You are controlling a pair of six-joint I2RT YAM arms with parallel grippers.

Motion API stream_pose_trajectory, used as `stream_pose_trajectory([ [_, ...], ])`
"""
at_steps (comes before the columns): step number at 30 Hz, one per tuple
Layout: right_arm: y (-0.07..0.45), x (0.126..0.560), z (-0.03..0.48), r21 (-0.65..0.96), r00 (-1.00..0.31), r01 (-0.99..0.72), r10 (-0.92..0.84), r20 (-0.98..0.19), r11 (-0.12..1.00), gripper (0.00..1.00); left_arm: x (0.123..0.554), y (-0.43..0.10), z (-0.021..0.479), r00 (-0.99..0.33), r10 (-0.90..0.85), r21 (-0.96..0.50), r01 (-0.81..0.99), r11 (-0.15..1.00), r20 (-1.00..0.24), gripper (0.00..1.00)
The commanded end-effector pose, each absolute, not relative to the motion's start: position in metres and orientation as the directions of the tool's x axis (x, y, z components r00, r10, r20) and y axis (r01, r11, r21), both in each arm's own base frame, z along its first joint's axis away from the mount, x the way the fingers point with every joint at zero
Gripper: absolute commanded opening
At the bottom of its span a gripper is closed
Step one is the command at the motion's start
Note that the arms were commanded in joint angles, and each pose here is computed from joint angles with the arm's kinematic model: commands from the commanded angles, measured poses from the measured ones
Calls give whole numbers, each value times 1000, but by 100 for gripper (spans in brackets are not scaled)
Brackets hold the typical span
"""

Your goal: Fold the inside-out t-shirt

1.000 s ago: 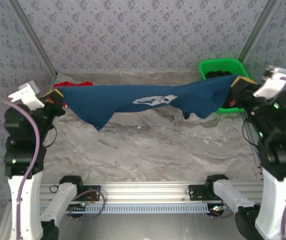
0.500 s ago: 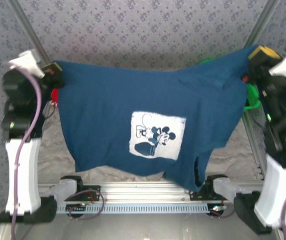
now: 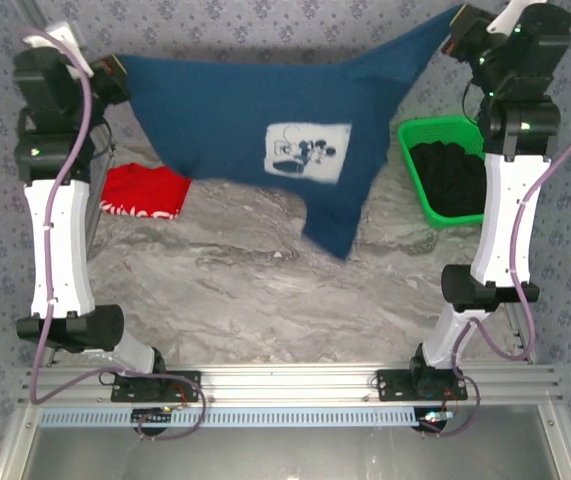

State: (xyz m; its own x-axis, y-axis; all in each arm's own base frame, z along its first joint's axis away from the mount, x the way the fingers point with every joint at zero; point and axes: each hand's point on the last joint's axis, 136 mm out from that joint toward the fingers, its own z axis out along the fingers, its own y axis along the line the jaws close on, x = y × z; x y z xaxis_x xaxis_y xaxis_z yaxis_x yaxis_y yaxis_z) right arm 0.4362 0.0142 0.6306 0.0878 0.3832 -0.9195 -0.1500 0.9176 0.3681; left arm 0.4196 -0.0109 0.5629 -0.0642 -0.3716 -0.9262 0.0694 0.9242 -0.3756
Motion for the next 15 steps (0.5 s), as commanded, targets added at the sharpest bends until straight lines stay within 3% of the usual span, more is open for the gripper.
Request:
stream_pose_trajectory([
  [1, 22, 373, 698, 368, 249, -286, 440, -863, 885, 0, 387, -9, 608, 32, -352, -346, 118, 931, -936, 0],
  [5, 29, 359, 677, 370, 167, -276, 424, -890, 887, 0, 377, -13, 594, -18, -343, -343, 118, 932, -939, 0],
  [9, 30, 349, 603, 389, 0, -188, 396, -918, 902, 0, 376, -26, 515, -174, -386, -411, 134, 902, -906, 0],
  [12, 28, 339, 484, 421, -240, -52, 397, -886, 906, 0, 366, -35, 420, -320, -458, -509, 96, 855, -829, 0],
  [15, 30, 310, 353, 432, -490, 78, 412, -768, 898, 0, 341, -58, 299, -534, -472, -579, 41, 814, -702, 0],
])
